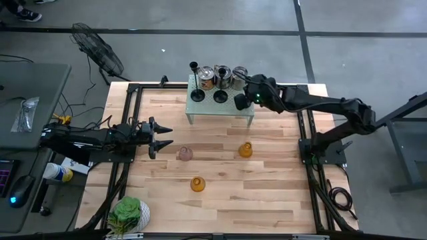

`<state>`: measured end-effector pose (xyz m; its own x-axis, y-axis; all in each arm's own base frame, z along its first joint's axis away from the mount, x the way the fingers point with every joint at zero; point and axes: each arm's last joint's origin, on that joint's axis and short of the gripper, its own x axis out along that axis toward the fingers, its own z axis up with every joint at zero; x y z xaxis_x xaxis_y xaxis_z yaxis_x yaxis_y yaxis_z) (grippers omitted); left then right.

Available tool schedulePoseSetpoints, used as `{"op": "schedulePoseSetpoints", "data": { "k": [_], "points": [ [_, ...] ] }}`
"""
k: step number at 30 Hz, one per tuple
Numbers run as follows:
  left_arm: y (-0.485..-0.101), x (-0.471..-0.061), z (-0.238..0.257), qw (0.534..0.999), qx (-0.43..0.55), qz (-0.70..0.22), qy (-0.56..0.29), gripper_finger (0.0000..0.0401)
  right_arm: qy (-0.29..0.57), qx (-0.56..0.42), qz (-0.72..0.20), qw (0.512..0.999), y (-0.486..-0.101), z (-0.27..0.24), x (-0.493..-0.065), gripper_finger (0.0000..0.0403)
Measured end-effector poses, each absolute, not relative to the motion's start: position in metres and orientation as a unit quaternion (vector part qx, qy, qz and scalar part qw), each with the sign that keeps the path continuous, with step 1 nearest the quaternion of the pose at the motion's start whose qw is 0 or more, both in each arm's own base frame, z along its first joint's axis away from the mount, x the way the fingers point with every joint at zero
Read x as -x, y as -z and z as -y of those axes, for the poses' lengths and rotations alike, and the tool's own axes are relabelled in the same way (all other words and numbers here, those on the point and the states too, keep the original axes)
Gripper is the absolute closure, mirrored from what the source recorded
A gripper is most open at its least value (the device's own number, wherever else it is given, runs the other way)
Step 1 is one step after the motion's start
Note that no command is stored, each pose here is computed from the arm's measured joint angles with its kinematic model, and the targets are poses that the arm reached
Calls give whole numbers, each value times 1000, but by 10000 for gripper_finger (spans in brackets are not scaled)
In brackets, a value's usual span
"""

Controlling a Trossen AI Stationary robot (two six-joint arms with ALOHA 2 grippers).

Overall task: Pick & Place candle stick holders
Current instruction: Put the black candle holder on the shelf

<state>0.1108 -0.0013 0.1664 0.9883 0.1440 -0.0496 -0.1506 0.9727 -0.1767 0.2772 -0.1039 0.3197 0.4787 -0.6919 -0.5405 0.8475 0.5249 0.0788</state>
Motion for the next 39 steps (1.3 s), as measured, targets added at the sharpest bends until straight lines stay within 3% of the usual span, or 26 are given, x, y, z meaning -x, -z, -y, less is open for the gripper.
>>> {"op": "schedulePoseSetpoints", "data": {
  "k": [39],
  "points": [
    [-166, -111, 1, 993, 90, -18, -74, 148, 491, -180, -228, 821, -303, 140, -283, 398]
  ]
}}
